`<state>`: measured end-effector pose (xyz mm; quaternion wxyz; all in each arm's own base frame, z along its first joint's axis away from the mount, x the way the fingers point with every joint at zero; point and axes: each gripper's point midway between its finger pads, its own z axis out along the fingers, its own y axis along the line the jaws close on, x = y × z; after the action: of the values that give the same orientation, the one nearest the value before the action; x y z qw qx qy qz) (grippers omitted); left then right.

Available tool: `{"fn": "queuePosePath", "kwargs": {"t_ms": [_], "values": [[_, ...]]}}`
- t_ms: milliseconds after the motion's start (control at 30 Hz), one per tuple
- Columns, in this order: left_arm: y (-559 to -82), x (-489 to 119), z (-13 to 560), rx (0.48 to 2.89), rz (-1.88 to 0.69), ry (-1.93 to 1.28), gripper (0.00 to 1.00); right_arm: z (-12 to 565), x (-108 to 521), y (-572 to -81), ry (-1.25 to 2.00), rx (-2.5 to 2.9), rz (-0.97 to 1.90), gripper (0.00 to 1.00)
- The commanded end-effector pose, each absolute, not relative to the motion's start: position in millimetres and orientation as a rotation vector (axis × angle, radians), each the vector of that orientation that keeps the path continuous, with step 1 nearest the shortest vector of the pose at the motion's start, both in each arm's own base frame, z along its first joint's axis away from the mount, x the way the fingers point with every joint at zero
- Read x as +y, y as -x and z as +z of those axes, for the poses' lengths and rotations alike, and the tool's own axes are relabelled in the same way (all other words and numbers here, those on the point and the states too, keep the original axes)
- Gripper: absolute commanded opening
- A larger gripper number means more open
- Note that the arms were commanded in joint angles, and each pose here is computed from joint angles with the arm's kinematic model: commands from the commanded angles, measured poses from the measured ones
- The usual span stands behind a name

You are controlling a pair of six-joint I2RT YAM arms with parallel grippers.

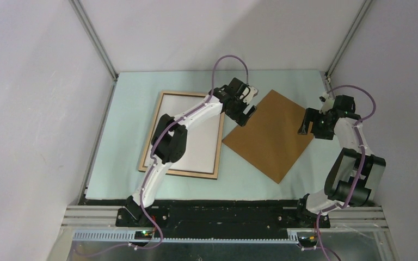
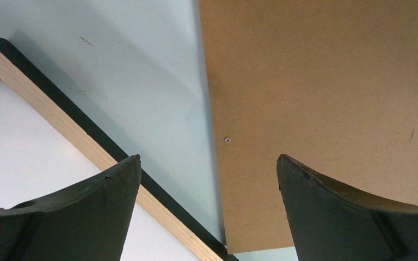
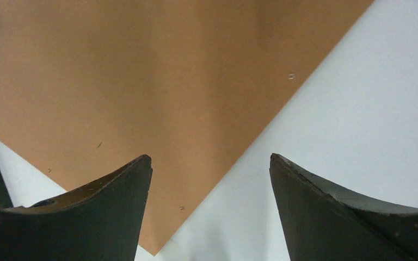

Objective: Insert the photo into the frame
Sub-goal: Adjust the photo frame item at the center of the board.

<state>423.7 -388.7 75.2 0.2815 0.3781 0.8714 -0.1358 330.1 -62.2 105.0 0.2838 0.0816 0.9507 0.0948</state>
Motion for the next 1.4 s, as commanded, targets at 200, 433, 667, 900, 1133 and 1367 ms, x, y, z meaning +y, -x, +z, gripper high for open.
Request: {"fn": "queuePosePath", "kwargs": {"t_ms": [200,433,667,900,1133,1367], "values": [[-432.2,-401.3,73.2,2.307,-0.423,-0.991,0.98,74.2,-42.9,-327.7,-0.306,2.591,0.411,0.83],[-420.8,-408.7,61.1,2.349,-0.536,-0.996,0.99,59.9,-48.2,-325.7,-0.357,2.61,0.456,0.83],[-405.4,-406.6,54.4,2.421,-0.591,-0.947,0.99,41.7,-56.1,-321.4,-0.426,2.651,0.466,0.82],[-372.8,-413.8,39.4,2.53,-0.78,-0.919,0.97,35.4,-58.3,-318.1,-0.465,2.666,0.489,0.81],[-348.0,-418.1,29.9,2.614,-0.887,-0.874,0.96,24.8,-57.1,-312.9,-0.49,2.699,0.523,0.8],[-318.8,-413.5,46.8,2.602,-0.949,-0.839,0.96,15.6,-61.6,-316.8,-0.475,2.728,0.504,0.8]]}}
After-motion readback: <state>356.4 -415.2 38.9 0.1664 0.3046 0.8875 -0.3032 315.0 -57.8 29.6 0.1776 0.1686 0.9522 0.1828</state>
